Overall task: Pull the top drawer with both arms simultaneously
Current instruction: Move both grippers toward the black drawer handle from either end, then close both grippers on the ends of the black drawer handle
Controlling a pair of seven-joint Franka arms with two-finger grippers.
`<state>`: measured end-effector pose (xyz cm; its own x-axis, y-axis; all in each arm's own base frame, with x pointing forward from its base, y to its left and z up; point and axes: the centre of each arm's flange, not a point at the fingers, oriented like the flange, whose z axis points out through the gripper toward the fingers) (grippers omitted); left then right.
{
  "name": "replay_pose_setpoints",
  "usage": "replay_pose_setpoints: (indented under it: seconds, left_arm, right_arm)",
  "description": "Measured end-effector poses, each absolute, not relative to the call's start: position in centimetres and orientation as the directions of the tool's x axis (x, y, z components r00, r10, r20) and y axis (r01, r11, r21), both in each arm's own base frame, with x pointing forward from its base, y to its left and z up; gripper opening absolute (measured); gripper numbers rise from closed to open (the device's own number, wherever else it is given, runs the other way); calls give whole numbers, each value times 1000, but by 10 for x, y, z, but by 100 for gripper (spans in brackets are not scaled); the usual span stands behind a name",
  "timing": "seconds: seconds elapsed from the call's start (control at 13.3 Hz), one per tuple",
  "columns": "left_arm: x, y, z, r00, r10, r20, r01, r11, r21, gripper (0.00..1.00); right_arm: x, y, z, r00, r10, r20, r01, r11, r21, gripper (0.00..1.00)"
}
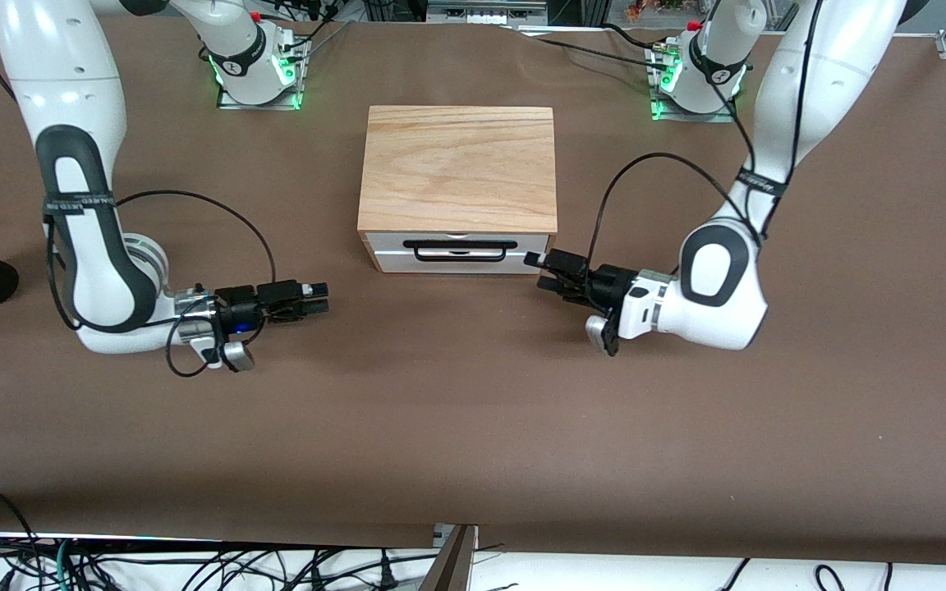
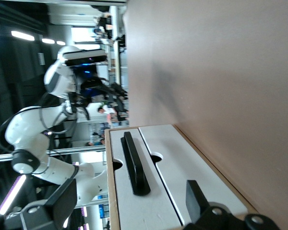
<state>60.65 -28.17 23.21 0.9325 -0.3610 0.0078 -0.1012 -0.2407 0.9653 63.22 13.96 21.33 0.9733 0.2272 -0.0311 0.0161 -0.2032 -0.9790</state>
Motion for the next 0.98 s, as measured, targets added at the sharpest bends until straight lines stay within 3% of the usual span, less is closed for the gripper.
replay_pose_setpoints:
  seconds: [0.23,0.75,0.83,0.9,0.98]
  left_arm:
    - [591,-307,187,942,-331,63,-109,-121,987,80]
    - [565,-313,160,944,-325,51,-69,-44,997,63]
    - [563,-313,158,944,-325,54,-70,-39,997,56]
    - [562,-313,158,944,-324,54,-70,-37,997,56]
    - [562,-313,158,945,-323,55,-70,-36,997,47]
  right_arm:
    - [615,183,204,968,250,-13,22,-139,-990,100]
    - [570,262,180,959,284,19,31,-39,-999,100]
    - [567,263,177,958,287,21,33,-36,-999,100]
    - [565,263,174,957,290,22,33,-34,-999,100]
    - [563,263,171,956,292,22,32,-32,-999,100]
